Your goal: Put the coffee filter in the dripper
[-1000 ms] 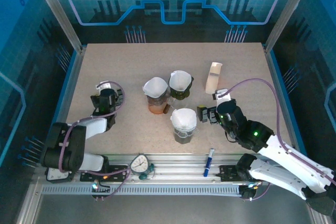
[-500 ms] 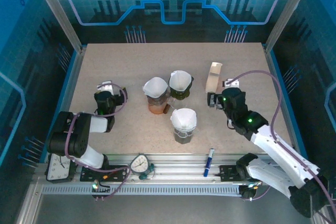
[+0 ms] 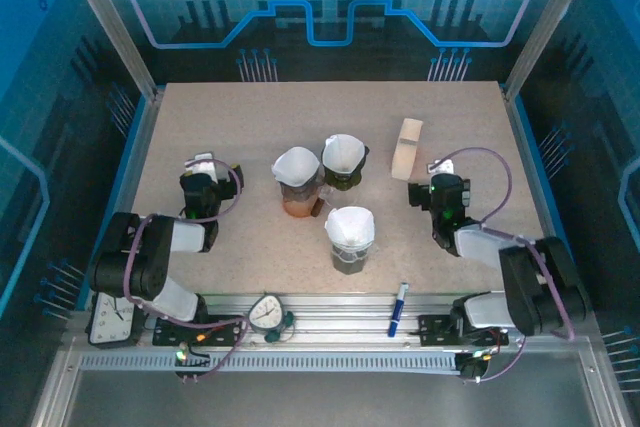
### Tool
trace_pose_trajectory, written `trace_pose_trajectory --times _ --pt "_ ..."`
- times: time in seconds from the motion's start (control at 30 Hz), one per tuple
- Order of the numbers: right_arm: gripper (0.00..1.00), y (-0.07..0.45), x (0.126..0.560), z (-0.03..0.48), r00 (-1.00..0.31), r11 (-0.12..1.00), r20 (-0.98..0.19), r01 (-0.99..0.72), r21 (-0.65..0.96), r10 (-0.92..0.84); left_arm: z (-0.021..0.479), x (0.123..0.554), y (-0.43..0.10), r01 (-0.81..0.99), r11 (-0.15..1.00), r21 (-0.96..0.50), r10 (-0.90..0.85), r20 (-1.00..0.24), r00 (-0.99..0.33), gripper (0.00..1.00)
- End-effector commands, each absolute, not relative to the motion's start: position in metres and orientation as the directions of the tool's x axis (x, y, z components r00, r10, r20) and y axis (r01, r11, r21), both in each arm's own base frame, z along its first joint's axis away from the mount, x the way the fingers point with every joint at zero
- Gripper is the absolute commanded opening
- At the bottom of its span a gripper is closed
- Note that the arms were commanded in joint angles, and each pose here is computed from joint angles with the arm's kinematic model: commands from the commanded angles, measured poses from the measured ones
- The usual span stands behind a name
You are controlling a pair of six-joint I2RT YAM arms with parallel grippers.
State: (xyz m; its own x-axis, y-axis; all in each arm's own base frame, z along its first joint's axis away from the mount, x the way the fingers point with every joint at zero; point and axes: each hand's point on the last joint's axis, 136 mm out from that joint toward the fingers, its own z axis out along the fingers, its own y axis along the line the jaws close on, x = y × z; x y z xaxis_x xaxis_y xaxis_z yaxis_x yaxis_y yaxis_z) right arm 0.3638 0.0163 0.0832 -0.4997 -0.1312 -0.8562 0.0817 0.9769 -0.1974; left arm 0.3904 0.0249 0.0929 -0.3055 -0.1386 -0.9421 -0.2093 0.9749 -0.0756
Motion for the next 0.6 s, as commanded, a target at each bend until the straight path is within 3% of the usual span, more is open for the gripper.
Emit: trace_pose_trajectory --times 0.0,0.27,0.3,0.57 --pt "1.0 0.017 0.394 0.118 -0.323 0.981 -0.936 0.08 -0.177 -0.142 0.097 0.393 0.021 -0.185 0.98 -0.069 -0.121 -0.95 -0.288 0.99" --pt "1.0 0.019 0.397 0.097 -0.359 0.996 -0.929 -0.016 -0.088 -0.088 0.098 0.393 0.021 -0.184 0.981 -0.067 -0.119 -0.95 -0.288 0.99" --pt "1.0 0.017 0.397 0.101 -0.291 0.995 -0.952 0.003 -0.103 -0.098 0.098 0.393 0.021 -0.184 0.981 -0.067 -0.119 -0.95 -0.288 0.99" --pt "1.0 0.005 0.396 0.1 -0.315 0.994 -0.947 0.063 -0.084 -0.06 0.097 0.394 0.021 -0.184 0.981 -0.064 -0.117 -0.95 -0.291 0.99"
